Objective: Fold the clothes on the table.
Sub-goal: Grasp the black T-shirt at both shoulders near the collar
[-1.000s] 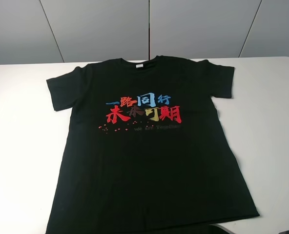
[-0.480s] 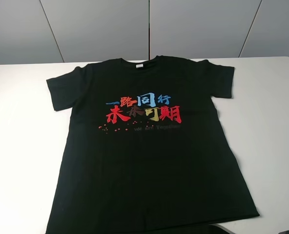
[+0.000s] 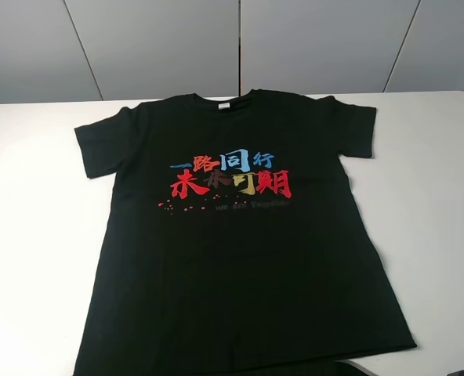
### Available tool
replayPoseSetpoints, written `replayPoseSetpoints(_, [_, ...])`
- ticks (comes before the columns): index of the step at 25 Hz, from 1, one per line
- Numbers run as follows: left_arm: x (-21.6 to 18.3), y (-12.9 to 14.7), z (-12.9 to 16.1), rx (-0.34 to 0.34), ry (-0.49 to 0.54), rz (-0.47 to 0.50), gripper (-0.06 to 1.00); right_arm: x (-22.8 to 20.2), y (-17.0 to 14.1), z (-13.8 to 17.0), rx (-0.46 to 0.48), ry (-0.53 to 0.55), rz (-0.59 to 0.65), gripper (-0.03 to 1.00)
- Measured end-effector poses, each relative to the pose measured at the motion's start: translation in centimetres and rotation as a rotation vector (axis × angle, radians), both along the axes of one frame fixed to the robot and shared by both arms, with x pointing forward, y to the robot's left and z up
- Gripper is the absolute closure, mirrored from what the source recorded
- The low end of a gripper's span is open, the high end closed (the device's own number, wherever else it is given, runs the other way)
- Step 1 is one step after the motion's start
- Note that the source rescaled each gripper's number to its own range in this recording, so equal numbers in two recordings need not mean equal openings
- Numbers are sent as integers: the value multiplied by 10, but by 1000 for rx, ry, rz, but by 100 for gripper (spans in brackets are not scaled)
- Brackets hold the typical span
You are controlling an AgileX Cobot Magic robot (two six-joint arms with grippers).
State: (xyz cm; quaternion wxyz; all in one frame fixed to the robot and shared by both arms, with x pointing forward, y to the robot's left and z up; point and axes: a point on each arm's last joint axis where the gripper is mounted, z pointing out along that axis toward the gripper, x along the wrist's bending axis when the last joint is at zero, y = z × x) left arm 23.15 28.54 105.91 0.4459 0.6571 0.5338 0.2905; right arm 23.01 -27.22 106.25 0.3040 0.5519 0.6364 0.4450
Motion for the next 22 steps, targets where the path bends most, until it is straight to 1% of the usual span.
replayPoseSetpoints(3, [11, 0, 14, 11, 10, 12, -5, 10, -1, 14, 9, 45, -6, -3])
replayPoseSetpoints(4, [15, 1, 21, 22, -2, 24, -5, 15, -1, 19, 10, 61, -9, -3])
replayPoseSetpoints(6, [27, 3, 35, 71, -17, 37, -5, 32, -3, 29, 10, 102, -19, -3])
replayPoseSetpoints(8, [41, 4, 49, 118, -13, 41, -5, 52, -6, 39, -4, 117, -31, -3])
replayPoseSetpoints(11, [68, 2, 70, 202, 16, 9, -5, 89, -8, 52, -17, 147, -18, -3])
replayPoseSetpoints(13, [92, -2, 83, 252, 53, -35, -5, 116, -8, 58, -32, 202, 19, -3])
replayPoseSetpoints(15, [115, -8, 93, 269, 109, -94, -5, 139, -7, 64, -58, 241, 66, -3])
replayPoseSetpoints(18, [154, -18, 103, 292, 183, -197, -5, 177, -7, 65, -109, 316, 148, -3])
replayPoseSetpoints(20, [183, -23, 103, 331, 225, -270, -3, 204, -7, 60, -126, 375, 200, -3])
replayPoseSetpoints(22, [209, -28, 97, 366, 270, -331, 2, 227, -4, 52, -177, 418, 282, -3])
